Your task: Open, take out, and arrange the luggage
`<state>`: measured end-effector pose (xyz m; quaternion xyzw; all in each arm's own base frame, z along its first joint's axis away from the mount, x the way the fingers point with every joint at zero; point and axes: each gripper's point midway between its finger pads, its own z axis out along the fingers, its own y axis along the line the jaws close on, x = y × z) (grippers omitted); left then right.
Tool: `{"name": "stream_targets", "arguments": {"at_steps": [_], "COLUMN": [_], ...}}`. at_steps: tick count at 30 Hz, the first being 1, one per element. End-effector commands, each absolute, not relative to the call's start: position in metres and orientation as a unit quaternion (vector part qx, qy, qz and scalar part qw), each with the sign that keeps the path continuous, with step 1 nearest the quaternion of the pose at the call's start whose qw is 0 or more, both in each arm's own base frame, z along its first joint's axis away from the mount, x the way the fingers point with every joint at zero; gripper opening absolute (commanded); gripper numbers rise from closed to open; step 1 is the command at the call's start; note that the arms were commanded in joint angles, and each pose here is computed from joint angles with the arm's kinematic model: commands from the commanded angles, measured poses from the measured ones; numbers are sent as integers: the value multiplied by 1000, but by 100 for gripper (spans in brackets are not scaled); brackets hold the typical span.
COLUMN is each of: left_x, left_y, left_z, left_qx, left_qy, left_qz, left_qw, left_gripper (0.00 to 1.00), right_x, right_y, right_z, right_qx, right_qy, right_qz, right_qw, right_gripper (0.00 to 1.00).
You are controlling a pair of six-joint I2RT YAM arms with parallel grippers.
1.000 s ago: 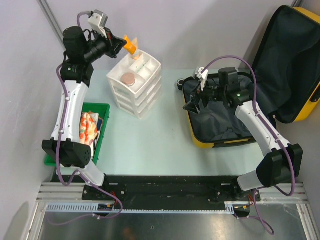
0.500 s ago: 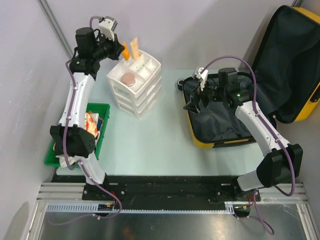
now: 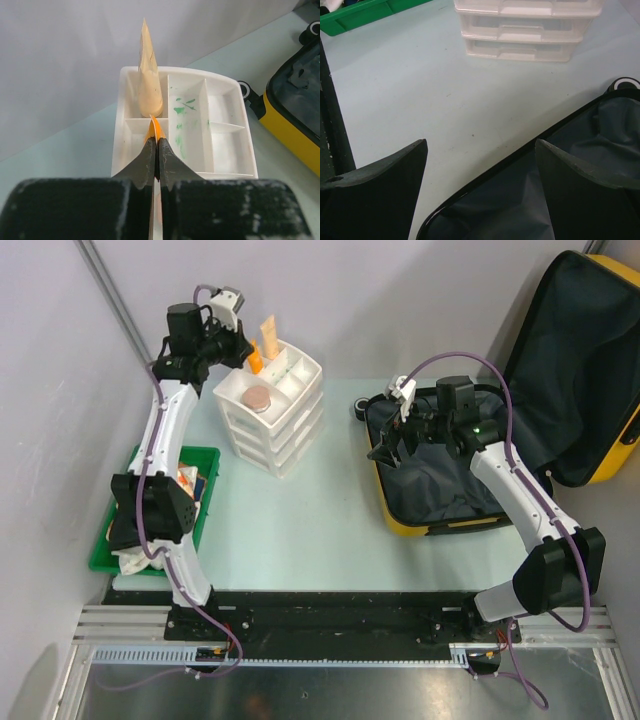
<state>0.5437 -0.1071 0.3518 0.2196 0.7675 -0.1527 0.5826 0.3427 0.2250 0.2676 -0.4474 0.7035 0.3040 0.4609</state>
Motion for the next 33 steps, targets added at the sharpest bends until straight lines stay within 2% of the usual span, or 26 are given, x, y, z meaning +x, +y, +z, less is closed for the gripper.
{"name": "stream_targets", "arguments": {"at_steps": [1, 5, 8, 9, 12, 16, 20, 26, 28, 31, 32, 33], "left_x": [551, 554, 556, 557, 557, 556, 553, 542, 536, 523, 520, 517], "left_y": [-107, -108, -107, -107, -106, -106, -104, -98, -93, -88, -85, -83], "left_z": [368, 359, 358, 359, 362, 375, 393, 423, 438, 456, 457, 460], "left_qx": [252, 253, 252, 253, 252, 250, 248, 241, 232, 231, 233, 230], "left_qy": [742, 746, 747, 746, 745, 737, 727, 711, 706, 696, 695, 695], "left_qz": [-142, -144, -142, -140, -137, -135, -126, -112, -100, -84, -77, -75], "left_qw": [605, 599, 598, 600, 603, 613, 628, 651, 662, 675, 676, 677], "left_gripper": [3, 6, 23, 31, 44, 52, 55, 68, 76, 95, 100, 100], "right_x": [346, 347, 348, 348, 348, 350, 351, 355, 358, 365, 368, 372], "right_y": [222, 222, 220, 220, 221, 221, 220, 217, 215, 208, 205, 201], "right_z": [271, 271, 270, 270, 271, 271, 272, 276, 281, 289, 290, 292], "right_qx": [-448, -448, -447, -446, -448, -447, -447, -443, -438, -427, -420, -413], "right_qy": [704, 704, 705, 706, 704, 703, 702, 701, 699, 698, 701, 704], "right_qz": [297, 293, 291, 291, 291, 290, 288, 283, 279, 269, 264, 260], "right_qw": [465, 467, 467, 466, 468, 471, 473, 482, 492, 508, 511, 516], "right_gripper": [93, 93, 94, 94, 94, 95, 95, 96, 97, 99, 100, 100]}}
